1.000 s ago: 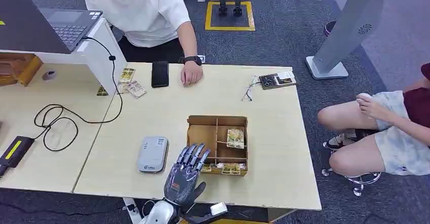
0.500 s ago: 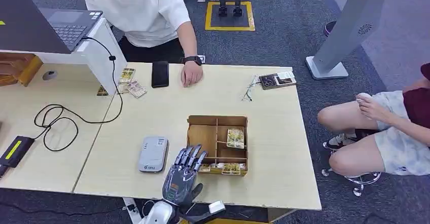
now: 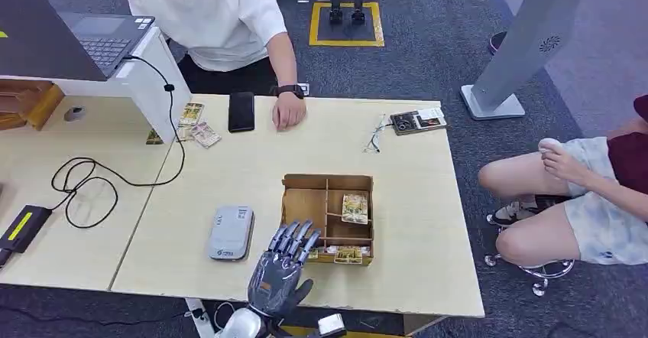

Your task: Pass the card to the sensor for recognition and then transmit it.

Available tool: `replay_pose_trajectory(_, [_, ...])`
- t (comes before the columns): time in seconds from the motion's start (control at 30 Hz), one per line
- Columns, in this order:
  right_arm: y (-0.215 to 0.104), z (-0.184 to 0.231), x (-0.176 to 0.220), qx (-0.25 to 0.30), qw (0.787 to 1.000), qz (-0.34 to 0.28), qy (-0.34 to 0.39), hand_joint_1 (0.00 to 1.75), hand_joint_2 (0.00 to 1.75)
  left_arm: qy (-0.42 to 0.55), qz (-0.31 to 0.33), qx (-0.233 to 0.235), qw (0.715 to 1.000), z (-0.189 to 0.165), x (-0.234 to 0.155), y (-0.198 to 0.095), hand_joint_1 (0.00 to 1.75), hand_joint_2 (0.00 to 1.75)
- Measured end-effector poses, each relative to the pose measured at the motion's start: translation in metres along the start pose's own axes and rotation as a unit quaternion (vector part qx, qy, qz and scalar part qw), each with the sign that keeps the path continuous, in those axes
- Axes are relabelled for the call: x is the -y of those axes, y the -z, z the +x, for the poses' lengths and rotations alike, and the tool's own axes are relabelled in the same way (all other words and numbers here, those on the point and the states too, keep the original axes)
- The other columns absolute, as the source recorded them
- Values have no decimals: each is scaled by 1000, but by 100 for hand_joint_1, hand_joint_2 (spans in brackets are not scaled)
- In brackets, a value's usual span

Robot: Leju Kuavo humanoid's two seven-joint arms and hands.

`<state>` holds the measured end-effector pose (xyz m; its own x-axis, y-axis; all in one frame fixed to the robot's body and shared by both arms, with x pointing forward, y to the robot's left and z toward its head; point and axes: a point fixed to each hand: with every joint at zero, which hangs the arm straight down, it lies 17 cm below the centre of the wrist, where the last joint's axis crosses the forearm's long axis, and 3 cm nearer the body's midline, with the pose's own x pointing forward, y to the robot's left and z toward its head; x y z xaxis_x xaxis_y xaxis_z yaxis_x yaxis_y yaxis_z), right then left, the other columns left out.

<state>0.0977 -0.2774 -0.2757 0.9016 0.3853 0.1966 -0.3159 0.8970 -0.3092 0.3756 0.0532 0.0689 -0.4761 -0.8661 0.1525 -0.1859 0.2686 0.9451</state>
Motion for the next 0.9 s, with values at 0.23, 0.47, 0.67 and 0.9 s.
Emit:
replay_pose_trajectory(0.23, [0, 0, 0, 0, 1000, 0, 0, 0, 175, 6, 22, 0, 1000, -2, -16, 3, 175, 175])
replay_pose_trajectory(0.47, [0, 0, 0, 0, 1000, 0, 0, 0, 175, 14, 22, 1, 1000, -1, -17, 2, 175, 175])
replay_pose_trajectory(0.67, [0, 0, -1, -1, 1000, 1, 4, 0, 175, 20, 23, -4, 1000, -5, -17, 4, 148, 175])
replay_pose_trajectory(0.9, [0, 0, -1, 0, 1000, 1, 6, 0, 175, 19, 20, -8, 1000, -7, -16, 5, 145, 175])
